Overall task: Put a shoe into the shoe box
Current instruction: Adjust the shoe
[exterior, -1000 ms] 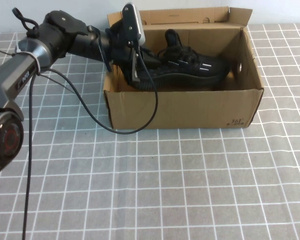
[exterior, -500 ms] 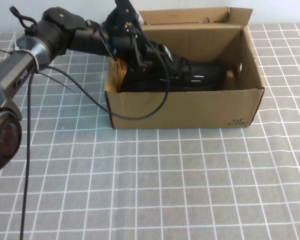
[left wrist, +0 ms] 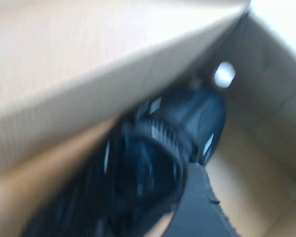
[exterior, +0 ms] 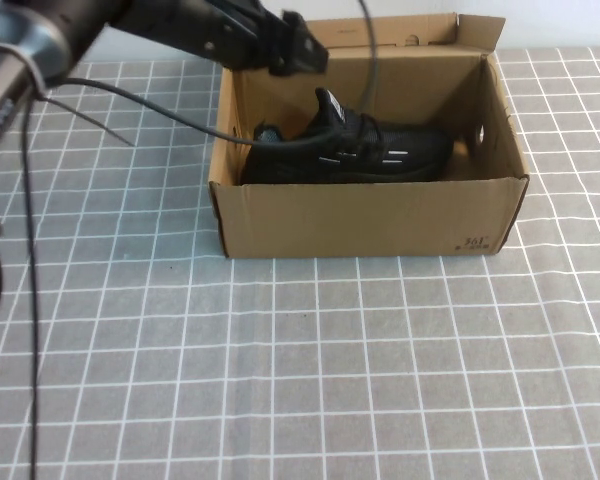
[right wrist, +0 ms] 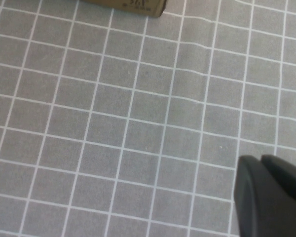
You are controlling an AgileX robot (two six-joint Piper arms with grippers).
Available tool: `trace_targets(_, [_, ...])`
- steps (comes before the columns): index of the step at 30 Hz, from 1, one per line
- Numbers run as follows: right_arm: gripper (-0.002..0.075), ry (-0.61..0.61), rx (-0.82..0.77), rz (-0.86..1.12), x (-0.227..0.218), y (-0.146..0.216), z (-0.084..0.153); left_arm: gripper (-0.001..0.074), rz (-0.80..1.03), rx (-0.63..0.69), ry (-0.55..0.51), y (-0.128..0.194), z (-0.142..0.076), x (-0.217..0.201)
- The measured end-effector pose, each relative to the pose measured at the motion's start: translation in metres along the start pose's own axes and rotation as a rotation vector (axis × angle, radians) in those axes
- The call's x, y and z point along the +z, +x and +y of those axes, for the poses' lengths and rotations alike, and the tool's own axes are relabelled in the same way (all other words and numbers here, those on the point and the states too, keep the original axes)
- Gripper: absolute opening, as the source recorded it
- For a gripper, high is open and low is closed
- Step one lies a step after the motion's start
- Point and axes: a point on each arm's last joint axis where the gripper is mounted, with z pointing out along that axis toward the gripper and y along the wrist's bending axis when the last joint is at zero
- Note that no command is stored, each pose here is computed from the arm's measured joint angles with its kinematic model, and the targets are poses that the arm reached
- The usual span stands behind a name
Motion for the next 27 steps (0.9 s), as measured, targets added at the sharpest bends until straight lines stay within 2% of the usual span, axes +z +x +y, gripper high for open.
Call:
trace_targets(5, [-0.0016, -0.004, -0.001, -0.014, 0.000, -0.001, 0.000, 0.0398, 0.159, 0.055, -0.117, 0.008, -0.037, 0.020])
trace_targets(8, [-0.0016, -0.002, -0.002, -0.015, 0.000, -0.001, 0.000, 0.0398, 0.191, 0.102, -0.185, 0.010, -0.044, 0.025])
trace_targets(14, [-0.0016, 0.001, -0.002, -0.008, 0.000, -0.001, 0.000, 0.0398, 0.134, 0.042, -0.323, 0.005, -0.030, 0.022])
trace_targets(19, [-0.0016, 0.001, -0.002, -0.008, 0.000, -0.001, 0.000, 0.0385, 0.176, 0.021, -0.395, 0.014, -0.019, 0.032])
trace_targets(27, [-0.0016, 0.001, -0.002, -0.008, 0.000, -0.001, 0.000, 0.0365, 0.273, 0.010, -0.433, 0.034, -0.006, 0.052])
